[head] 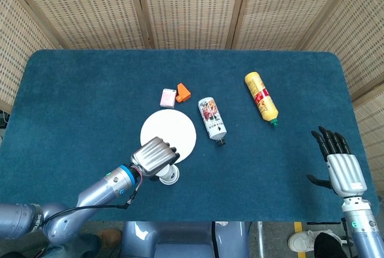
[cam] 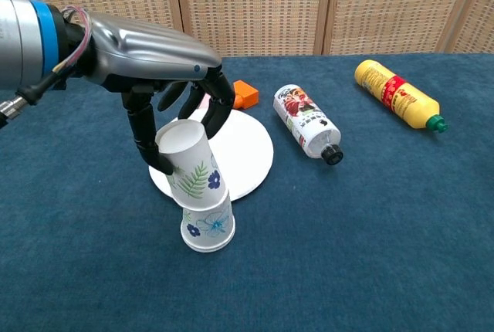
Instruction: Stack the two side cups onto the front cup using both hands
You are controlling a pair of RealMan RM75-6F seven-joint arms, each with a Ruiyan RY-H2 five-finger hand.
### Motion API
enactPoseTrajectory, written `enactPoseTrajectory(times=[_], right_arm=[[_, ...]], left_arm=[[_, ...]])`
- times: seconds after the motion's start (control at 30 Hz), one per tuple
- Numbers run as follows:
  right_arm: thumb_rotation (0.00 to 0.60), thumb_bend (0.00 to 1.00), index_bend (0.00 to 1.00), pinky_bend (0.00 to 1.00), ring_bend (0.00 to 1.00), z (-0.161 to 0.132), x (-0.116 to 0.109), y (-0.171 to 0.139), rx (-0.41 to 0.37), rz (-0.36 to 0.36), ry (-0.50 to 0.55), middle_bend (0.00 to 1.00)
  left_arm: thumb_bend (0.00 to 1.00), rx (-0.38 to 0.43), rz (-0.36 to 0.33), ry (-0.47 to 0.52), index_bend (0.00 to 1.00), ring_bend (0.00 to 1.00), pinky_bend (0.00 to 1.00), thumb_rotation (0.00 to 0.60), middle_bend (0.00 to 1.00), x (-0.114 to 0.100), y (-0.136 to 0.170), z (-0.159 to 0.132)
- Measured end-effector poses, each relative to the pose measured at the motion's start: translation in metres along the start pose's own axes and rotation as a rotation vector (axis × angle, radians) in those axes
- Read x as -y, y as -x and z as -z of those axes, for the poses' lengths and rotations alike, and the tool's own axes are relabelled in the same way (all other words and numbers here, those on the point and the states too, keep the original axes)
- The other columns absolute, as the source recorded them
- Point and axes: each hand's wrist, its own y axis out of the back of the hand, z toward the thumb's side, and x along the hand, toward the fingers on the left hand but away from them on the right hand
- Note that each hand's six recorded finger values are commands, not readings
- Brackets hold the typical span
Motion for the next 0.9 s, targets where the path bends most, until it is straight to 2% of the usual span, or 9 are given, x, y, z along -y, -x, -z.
enactPoseTrajectory(times=[0.27,0.37,0.43,0.5,0.57,0.67,0.77,0.9], right_arm=[[0.6,0.0,0.0,0.0,0.0,0.001,0.0,0.0,0.001,-0.002,0.0,0.0],[0.6,0.0,0.0,0.0,0.0,0.0,0.0,0.0,0.001,-0.003,-0.001,0.0],[0.6,0.0,0.0,0.0,0.0,0.0,0.0,0.0,0.001,-0.005,-0.002,0.0],[0.6,0.0,0.0,0.0,0.0,0.0,0.0,0.0,0.0,-0.005,-0.002,0.0],[0.6,0.0,0.0,0.0,0.0,-0.001,0.001,0.0,-0.002,-0.006,-0.003,0.0],[0.6,0.0,0.0,0.0,0.0,-0.001,0.001,0.0,-0.003,-0.007,-0.004,0.0],[0.6,0.0,0.0,0.0,0.0,-0.001,0.001,-0.001,-0.005,-0.009,-0.005,0.0],[0.6,0.0,0.0,0.0,0.0,-0.003,0.001,-0.001,-0.013,-0.007,-0.006,0.0]], left_arm=[[0.11,-0.009,-0.002,0.029,0.62,0.49,0.53,0.6,0.47,0.004,-0.003,0.002],[0.08,-0.014,0.009,0.044,0.59,0.48,0.52,0.6,0.46,0.007,-0.004,0.005],[0.04,-0.013,0.016,0.043,0.45,0.39,0.44,0.6,0.37,0.009,-0.005,0.005],[0.0,-0.011,0.026,0.044,0.15,0.14,0.26,0.6,0.13,0.012,-0.005,0.005],[0.0,-0.007,0.043,0.047,0.01,0.01,0.13,0.6,0.01,0.016,-0.005,0.004],[0.0,0.0,0.062,0.058,0.0,0.0,0.02,0.6,0.0,0.018,-0.005,0.003],[0.0,-0.004,0.043,0.08,0.0,0.0,0.0,0.6,0.0,0.013,-0.004,0.004],[0.0,-0.039,-0.037,0.104,0.0,0.0,0.0,0.6,0.0,-0.001,0.004,0.017]])
